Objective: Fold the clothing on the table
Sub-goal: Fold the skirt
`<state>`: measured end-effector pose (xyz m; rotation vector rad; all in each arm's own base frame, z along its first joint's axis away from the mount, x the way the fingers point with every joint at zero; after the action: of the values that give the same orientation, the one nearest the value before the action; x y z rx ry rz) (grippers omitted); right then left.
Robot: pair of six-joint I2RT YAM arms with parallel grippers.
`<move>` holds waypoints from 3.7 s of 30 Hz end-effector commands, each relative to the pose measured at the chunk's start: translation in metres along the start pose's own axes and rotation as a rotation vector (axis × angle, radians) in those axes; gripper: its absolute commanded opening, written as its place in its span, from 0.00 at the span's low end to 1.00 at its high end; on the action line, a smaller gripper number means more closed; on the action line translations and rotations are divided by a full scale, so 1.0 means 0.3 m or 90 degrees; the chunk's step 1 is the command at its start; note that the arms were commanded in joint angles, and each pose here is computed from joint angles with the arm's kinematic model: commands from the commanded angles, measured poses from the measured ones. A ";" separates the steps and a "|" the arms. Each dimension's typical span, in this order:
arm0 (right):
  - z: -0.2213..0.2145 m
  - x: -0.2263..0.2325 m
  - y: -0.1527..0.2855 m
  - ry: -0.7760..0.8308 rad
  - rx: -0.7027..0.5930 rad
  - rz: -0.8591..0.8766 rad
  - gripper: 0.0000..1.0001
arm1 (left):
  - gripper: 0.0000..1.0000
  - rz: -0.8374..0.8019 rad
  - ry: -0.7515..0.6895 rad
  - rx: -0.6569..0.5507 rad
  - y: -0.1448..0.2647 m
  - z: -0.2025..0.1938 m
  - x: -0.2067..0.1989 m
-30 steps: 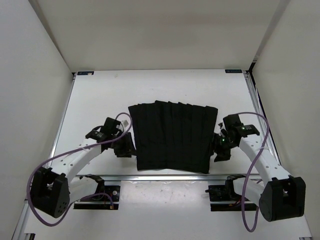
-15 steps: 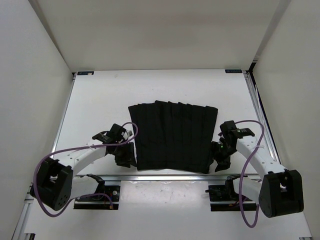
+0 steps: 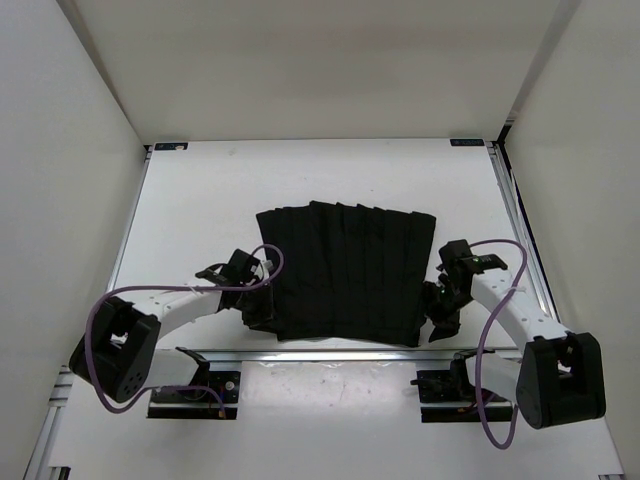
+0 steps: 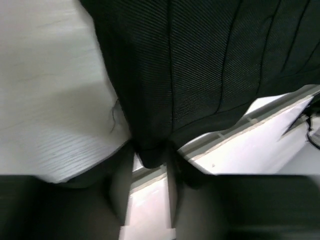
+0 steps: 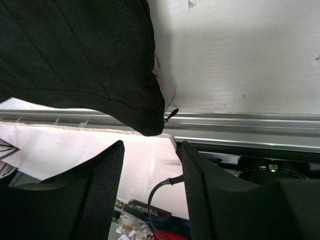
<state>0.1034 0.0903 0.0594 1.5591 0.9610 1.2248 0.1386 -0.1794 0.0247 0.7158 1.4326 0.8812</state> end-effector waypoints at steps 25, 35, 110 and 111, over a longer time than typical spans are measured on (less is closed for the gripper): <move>0.035 0.013 -0.168 -0.072 -0.003 -0.004 0.37 | 0.00 0.024 0.021 -0.018 0.005 0.004 0.069; -0.001 0.006 -0.206 -0.069 0.018 0.011 0.02 | 0.00 0.023 0.025 0.001 -0.018 -0.011 0.080; 0.892 0.389 0.266 0.194 -0.361 0.173 0.51 | 0.21 -0.246 0.128 -0.367 0.256 0.704 -0.274; 0.905 0.384 0.262 0.213 -0.371 0.164 0.52 | 0.22 -0.223 0.124 -0.366 0.242 0.687 -0.248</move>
<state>0.3980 0.1397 0.1407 1.1708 0.4718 1.7565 0.3613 -0.1905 0.1492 -0.1454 1.3734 0.9811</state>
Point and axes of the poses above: each gripper's point midway between its finger pads, its own y axis back along the fingers, its own x axis along the line the jaws close on, z = x × y, the point moved 1 cm from there along y, back along the fingers, and after that the axes turned 3 degrees about y, right-handed, at the moved point
